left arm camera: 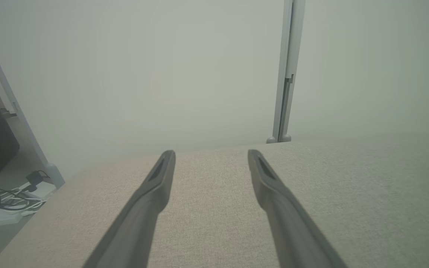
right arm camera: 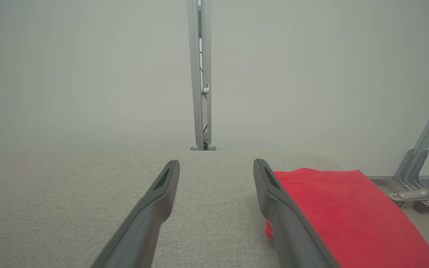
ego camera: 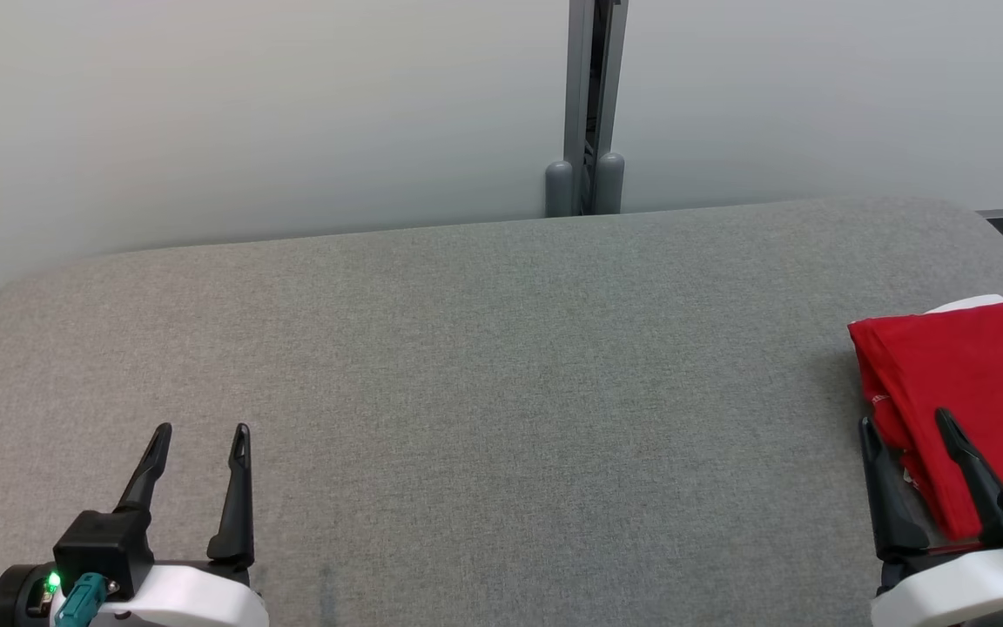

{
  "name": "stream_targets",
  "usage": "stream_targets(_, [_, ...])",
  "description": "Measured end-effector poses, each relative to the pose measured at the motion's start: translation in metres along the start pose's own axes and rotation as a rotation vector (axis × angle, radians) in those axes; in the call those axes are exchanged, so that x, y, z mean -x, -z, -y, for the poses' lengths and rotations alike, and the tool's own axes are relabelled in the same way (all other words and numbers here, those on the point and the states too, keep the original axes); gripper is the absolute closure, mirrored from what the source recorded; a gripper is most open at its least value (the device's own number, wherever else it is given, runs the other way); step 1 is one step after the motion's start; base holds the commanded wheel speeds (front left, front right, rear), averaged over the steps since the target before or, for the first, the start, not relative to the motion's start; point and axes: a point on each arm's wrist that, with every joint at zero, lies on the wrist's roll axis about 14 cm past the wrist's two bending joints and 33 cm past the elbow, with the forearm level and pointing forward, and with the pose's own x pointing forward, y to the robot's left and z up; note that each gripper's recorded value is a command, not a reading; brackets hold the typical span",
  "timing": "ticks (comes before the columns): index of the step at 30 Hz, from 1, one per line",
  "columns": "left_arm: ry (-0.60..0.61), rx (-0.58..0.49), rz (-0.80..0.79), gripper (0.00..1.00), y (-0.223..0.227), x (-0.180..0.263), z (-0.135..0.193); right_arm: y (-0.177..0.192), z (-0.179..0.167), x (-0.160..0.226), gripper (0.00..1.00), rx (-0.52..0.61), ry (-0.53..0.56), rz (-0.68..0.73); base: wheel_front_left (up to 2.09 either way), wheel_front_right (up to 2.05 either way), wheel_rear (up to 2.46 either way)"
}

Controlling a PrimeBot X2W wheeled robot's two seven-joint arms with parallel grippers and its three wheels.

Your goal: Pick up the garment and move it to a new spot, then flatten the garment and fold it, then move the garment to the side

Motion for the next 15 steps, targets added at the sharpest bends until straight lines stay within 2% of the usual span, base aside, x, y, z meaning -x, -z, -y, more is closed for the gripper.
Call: stream_targets(15, [0.0, 0.016, -0.025, 0.0, 0.0056, -0.0001, 0.0003, 0.0011, 0.0002, 0.0016, 0.0, -0.017, 0.002, -0.008, 0.0, 0.0, 0.0])
